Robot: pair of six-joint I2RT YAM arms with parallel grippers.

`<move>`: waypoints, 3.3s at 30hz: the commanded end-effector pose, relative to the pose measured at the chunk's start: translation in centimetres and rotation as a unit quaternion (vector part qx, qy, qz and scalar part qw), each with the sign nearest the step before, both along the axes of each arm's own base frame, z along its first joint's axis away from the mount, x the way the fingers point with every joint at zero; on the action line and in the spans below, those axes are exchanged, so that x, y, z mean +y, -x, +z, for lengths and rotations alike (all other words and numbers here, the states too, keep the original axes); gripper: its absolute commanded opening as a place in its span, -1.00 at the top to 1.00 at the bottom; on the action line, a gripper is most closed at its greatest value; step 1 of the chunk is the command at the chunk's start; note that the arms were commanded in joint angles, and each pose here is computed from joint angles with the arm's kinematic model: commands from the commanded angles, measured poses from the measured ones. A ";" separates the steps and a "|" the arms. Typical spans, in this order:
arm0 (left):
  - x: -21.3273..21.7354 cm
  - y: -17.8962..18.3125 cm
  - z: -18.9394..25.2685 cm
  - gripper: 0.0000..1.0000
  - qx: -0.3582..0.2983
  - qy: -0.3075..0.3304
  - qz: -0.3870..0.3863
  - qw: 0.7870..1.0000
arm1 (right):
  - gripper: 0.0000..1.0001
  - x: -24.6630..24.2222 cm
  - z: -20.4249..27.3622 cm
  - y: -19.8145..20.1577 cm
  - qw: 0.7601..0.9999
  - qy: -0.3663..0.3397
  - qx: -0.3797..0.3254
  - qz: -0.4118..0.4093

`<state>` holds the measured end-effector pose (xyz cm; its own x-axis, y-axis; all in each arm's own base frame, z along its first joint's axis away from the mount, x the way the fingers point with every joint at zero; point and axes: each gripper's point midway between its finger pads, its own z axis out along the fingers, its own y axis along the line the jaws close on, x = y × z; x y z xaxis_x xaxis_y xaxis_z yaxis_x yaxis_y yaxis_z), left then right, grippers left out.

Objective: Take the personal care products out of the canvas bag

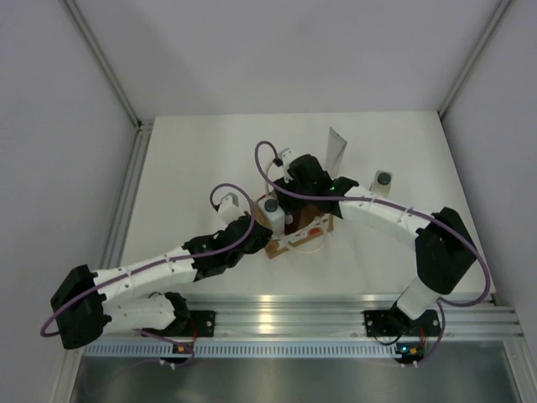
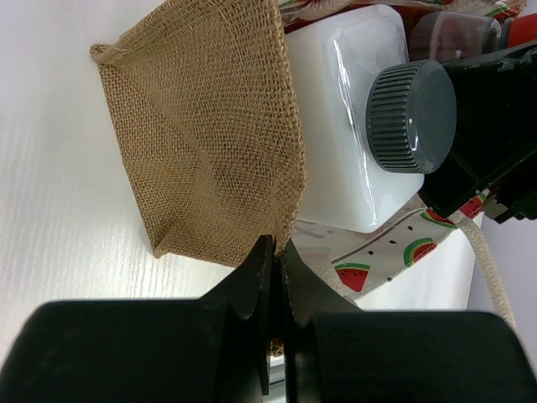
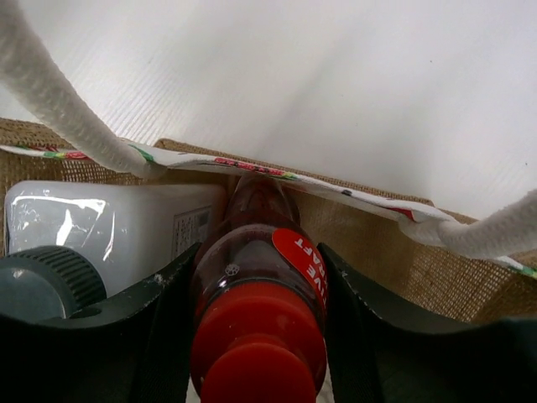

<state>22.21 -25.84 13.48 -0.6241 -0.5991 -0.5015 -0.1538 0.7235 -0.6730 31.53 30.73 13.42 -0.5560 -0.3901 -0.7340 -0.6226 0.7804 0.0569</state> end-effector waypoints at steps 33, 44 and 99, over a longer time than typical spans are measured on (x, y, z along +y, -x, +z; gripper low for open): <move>1.1 -0.2 -0.5 1.00 -0.003 -0.008 0.021 1.000 | 1.00 -13.9 25.5 2.0 0.957 -0.074 -0.228 -0.163; 1.0 -0.1 -0.4 1.00 -0.002 -0.005 0.019 1.000 | 1.00 -25.9 22.8 1.9 0.914 -0.054 -0.213 -0.341; 1.0 -0.3 -0.4 1.00 -0.009 -0.020 0.014 1.000 | -0.88 -33.7 14.4 -1.3 0.846 -0.070 -0.186 -0.495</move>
<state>22.14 -25.62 13.44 -0.6207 -0.6031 -0.5010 -0.1559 0.7212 -0.6750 33.88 -2.88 22.02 -0.3950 0.2334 -0.8885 0.3316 0.9382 0.0990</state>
